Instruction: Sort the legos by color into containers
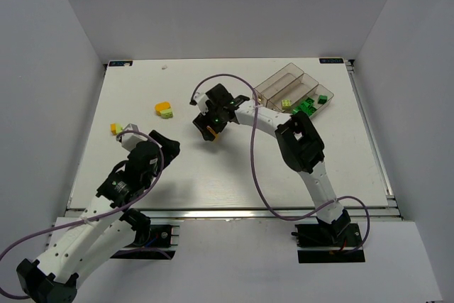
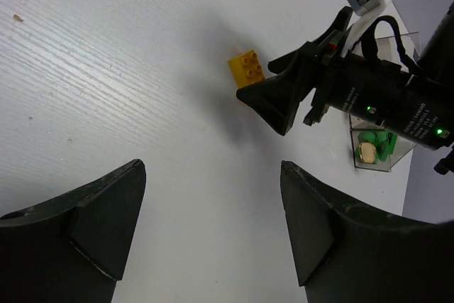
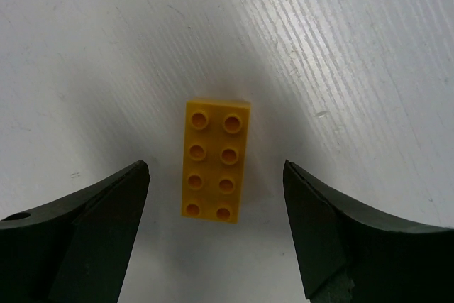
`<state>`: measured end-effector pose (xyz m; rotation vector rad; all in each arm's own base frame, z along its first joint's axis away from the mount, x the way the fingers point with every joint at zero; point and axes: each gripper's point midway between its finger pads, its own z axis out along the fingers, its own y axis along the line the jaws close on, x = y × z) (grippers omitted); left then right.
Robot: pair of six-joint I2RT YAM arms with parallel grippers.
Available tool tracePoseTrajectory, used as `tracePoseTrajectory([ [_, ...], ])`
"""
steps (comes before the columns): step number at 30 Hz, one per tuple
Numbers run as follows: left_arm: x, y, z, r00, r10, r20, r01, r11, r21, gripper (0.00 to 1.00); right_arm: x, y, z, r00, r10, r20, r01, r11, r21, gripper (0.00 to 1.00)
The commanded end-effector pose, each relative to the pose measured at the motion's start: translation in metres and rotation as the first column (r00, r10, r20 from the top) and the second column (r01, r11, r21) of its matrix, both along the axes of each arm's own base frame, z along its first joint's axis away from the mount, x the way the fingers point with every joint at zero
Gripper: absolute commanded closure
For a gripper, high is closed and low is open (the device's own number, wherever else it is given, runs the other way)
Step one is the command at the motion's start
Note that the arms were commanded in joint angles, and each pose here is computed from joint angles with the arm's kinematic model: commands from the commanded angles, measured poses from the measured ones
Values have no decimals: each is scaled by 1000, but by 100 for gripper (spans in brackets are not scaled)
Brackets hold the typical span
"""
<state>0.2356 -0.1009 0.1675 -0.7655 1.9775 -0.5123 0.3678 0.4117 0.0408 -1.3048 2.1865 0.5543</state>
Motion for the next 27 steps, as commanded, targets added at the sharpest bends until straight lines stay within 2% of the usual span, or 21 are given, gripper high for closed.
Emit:
tracePoseTrajectory([
  [1,-1,5,6,1000,30,8,-30,1000,-9,14,14,11,13,998,-3,69,1,1000,24,20],
  [5,0,6,6,999,34,11,-34,999,-9,14,17,11,6,997,-11,80,10,1000,10,24],
  [7,0,7,6,999,37,11,-37,999,-3,14,17,11,5,997,-5,81,5,1000,7,31],
  [11,1,6,5,999,34,9,-34,999,2,14,15,11,9,995,32,96,-33,999,9,52],
  [14,3,6,4,999,33,7,-34,999,9,14,17,11,24,990,46,131,-50,998,29,62],
  [17,3,6,3,999,31,7,-31,999,13,14,19,7,49,982,53,183,-68,995,74,79],
  [19,3,5,1,1000,31,5,-31,999,15,14,20,2,70,974,53,220,-78,991,106,86],
  [20,3,5,1,1000,29,7,-29,999,14,14,24,-4,78,971,47,234,-76,990,116,93],
  [23,4,4,-1,1000,25,5,-25,1000,16,14,35,-23,102,957,19,290,-63,987,145,100],
  [27,4,4,-2,1000,20,4,-20,1000,18,13,44,-57,130,936,80,342,-138,979,150,100],
])
